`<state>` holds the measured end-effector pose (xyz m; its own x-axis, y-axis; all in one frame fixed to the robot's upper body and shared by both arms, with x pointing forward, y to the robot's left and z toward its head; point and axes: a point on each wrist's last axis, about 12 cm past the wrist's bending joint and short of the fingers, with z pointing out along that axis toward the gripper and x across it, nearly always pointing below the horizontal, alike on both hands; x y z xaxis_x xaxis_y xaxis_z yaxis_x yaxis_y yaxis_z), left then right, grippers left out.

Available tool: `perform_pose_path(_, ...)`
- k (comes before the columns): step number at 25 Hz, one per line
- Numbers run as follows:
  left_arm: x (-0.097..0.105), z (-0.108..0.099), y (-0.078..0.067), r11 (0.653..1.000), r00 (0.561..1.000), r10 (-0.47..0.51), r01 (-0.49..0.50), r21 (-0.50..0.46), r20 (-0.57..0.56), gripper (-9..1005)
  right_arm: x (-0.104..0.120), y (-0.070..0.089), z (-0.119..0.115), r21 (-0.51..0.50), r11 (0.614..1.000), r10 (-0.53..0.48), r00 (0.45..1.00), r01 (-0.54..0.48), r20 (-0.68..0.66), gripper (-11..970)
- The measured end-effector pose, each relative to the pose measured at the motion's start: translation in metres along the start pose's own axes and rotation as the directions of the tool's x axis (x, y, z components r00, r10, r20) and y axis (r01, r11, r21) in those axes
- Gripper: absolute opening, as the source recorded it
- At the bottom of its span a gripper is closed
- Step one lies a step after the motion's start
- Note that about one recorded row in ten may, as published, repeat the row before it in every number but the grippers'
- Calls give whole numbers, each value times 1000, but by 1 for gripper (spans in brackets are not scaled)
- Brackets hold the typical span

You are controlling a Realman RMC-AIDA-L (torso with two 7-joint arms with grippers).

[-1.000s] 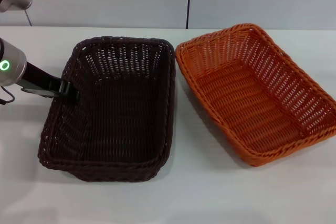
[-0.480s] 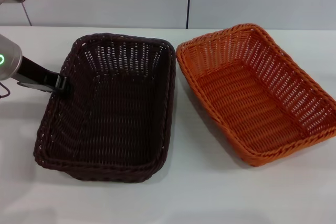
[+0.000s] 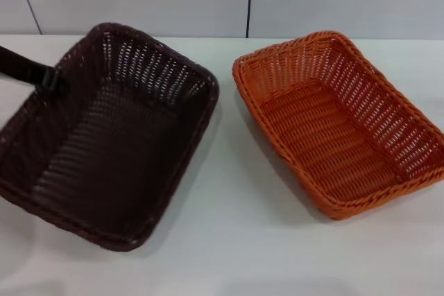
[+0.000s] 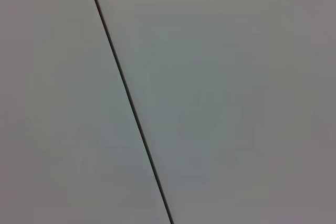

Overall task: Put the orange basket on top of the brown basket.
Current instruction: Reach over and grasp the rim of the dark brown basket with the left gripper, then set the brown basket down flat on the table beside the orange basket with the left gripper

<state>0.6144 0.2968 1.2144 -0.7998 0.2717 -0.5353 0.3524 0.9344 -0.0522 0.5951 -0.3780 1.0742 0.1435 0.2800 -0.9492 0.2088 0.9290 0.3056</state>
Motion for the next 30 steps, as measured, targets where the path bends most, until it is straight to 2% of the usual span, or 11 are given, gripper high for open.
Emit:
perform_pose_path(3, -1, -9, 3, 1000, 1000, 24, -24, -5, 18, 195, 0, -1, -1, 2, 1000, -1, 1000, 1, -1, 664)
perform_pose_path(5, -3, -24, 7, 998, 997, 64, -64, -13, 44, 195, 0, -1, -1, 3, 1000, -1, 1000, 1, -1, 664)
perform_pose_path(11, -4, -39, 9, 991, 990, 131, -130, -22, 52, 193, -1, -4, -2, 15, 1000, 3, 1000, -3, 4, 664)
perform_pose_path(12, -5, -44, 7, 984, 982, 180, -181, 4, 46, 193, -1, -5, -2, 16, 1000, 3, 1000, -3, 4, 664)
perform_pose_path(13, -5, -44, 7, 984, 982, 180, -181, 4, 46, 195, -1, -5, -2, 16, 1000, 3, 1000, -3, 4, 664)
perform_pose_path(17, -9, -49, -6, 947, 955, 292, -295, 127, 45, 201, -1, -5, -1, 16, 1000, 2, 1000, -2, 6, 665)
perform_pose_path(22, -19, -28, -24, 893, 933, 358, -353, 280, 36, 210, -2, -5, -1, 16, 1000, 1, 1000, -1, 9, 665)
perform_pose_path(25, -25, -5, -37, 875, 927, 374, -358, 326, 15, 215, -2, -5, -1, 16, 1000, 1, 1000, -1, 9, 665)
perform_pose_path(26, -25, -5, -37, 875, 927, 374, -358, 326, 15, 217, -2, -5, -1, 16, 1000, 1, 1000, -1, 8, 665)
perform_pose_path(29, -34, 29, -61, 853, 920, 392, -361, 377, -8, 222, -2, -5, -1, 17, 1000, 2, 1000, -2, 6, 665)
perform_pose_path(30, -34, 29, -61, 853, 920, 392, -361, 377, -8, 223, -1, -6, -2, 18, 1000, 2, 1000, -2, 4, 665)
